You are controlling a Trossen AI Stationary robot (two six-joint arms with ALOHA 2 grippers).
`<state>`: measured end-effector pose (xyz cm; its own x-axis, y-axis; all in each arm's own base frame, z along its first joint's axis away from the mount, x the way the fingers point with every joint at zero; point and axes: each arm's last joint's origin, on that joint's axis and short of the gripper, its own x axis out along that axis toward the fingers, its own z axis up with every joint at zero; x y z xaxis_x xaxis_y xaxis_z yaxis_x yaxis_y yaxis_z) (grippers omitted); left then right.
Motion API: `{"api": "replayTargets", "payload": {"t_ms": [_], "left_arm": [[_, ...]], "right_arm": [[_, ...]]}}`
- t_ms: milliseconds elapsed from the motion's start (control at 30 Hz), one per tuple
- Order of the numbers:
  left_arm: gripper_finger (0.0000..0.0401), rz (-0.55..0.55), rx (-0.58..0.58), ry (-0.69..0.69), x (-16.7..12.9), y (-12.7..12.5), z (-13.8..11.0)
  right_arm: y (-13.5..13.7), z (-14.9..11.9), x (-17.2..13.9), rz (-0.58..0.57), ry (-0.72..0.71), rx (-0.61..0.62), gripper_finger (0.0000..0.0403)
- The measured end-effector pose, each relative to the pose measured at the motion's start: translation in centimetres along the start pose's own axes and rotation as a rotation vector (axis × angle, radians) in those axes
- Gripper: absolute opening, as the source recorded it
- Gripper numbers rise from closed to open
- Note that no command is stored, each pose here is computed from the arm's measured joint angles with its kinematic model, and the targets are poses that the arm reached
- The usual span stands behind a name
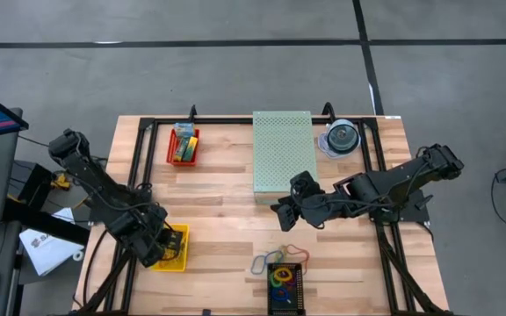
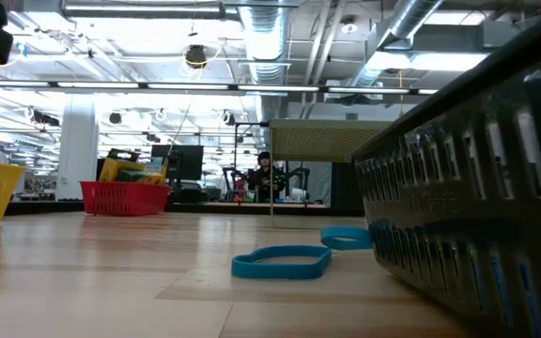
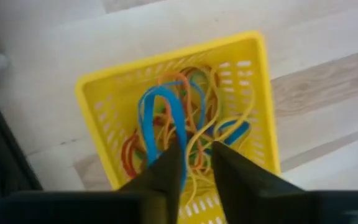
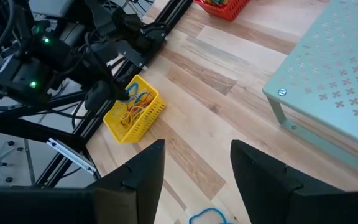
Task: Pick & Place Office Desk Supplies
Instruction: Put the blue rubber band into the yellow bin, then put the red rubber band into the yellow bin
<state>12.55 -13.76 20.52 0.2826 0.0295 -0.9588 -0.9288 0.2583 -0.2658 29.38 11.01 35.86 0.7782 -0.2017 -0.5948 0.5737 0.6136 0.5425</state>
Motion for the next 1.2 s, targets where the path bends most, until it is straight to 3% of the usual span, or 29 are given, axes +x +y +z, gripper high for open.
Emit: {"api": "replayTargets", "payload": {"t_ms": [267, 433, 533, 667, 833, 1033, 1200], "left_arm": [[0.0221, -0.052, -0.005, -0.022, -0.9, 0.3, 0.7], [0.0271, -0.113, 0.057, 0.016, -1.3, -0.1, 0.6], [0.0276, -0.106, 0.146, 0.086, -1.2, -0.4, 0.4], [0.0269, -0.097, 0.090, 0.029, -1.2, -0.2, 0.9], [0.0258, -0.037, 0.131, 0.076, -0.7, -0.5, 1.3], [0.0255, -0.209, 0.083, -0.014, -1.4, -1.4, 1.7], [0.0255, -0.516, 0.134, -0.123, -3.5, -2.9, 2.1]], "right_arm": [[0.1, -0.2, -0.1, 0.005, 0.005, 0.006, 0.0180], [0.0, -0.2, -0.1, 0.001, 0.006, 0.004, 0.0180], [0.0, -0.2, -0.1, -0.001, 0.007, 0.002, 0.0180], [-0.1, -0.2, -0.1, -0.008, 0.012, -0.001, 0.0180], [0.0, -0.3, -0.1, -0.007, 0.013, 0.002, 0.0180], [-0.2, -0.3, -0.1, -0.017, 0.017, 0.009, 0.0180], [-1.7, -1.7, 0.3, -0.148, 0.098, 0.027, 0.0180]]}}
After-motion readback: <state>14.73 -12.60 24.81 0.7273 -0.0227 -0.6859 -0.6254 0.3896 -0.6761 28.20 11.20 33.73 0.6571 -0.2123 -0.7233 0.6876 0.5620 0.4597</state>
